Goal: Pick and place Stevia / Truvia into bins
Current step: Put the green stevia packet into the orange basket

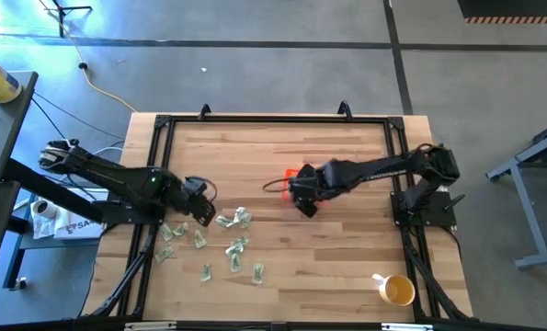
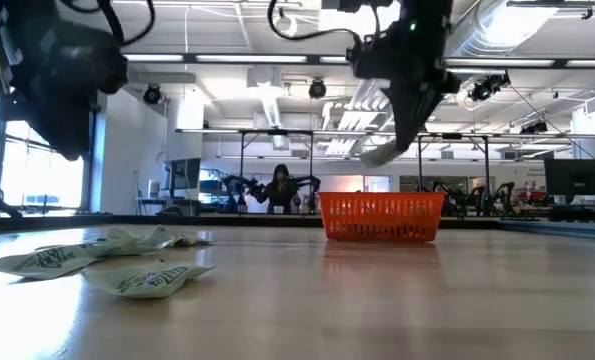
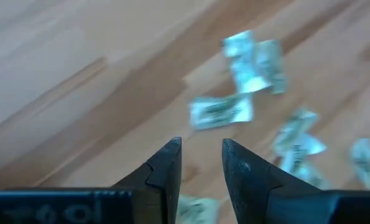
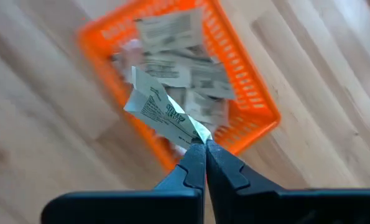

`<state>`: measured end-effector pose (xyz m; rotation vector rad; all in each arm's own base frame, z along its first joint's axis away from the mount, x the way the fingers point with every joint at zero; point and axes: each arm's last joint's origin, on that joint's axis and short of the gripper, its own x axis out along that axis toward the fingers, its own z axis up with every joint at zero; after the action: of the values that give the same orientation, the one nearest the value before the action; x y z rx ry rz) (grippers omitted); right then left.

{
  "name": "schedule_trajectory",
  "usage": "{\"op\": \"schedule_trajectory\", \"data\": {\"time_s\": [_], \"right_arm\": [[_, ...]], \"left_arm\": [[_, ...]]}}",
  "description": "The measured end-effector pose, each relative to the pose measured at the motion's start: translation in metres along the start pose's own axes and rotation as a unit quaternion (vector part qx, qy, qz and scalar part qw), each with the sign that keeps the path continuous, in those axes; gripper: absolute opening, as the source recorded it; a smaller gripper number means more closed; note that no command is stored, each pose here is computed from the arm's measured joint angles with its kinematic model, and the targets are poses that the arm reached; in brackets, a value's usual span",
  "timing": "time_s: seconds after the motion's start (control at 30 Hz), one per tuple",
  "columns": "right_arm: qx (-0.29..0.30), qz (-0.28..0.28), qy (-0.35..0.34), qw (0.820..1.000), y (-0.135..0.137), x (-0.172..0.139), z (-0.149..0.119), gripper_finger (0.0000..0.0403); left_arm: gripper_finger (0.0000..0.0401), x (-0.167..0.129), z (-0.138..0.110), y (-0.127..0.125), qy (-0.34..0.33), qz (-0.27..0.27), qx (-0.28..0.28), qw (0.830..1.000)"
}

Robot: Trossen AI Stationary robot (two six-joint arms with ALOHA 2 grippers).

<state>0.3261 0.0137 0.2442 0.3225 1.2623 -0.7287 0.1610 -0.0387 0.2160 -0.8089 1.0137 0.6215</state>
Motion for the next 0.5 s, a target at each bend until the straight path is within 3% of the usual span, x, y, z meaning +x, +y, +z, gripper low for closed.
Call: {"op": "schedule_trajectory", "data": {"time_s": [0.17,0.27,0.37,0.5], "right_arm": [[0.009,-0.034,0.037,0.999,-0.016,0.030,0.019,0.0000],[-0.025,-0.048,0.063,0.997,-0.022,0.049,0.027,0.0012],[-0.052,-0.052,0.064,0.995,-0.022,0.055,0.029,0.0056],[-0.049,-0.051,0.037,0.997,-0.020,0.055,0.033,0.0157]], "left_arm": [[0.0149,0.000,0.003,0.023,0.097,0.077,-0.007,0.992],[0.0149,-0.002,-0.001,0.030,0.140,0.106,-0.006,0.984],[0.0149,-0.009,-0.001,0.025,0.159,0.090,-0.011,0.983],[0.0149,-0.017,0.000,0.017,0.172,0.103,-0.010,0.980]]}}
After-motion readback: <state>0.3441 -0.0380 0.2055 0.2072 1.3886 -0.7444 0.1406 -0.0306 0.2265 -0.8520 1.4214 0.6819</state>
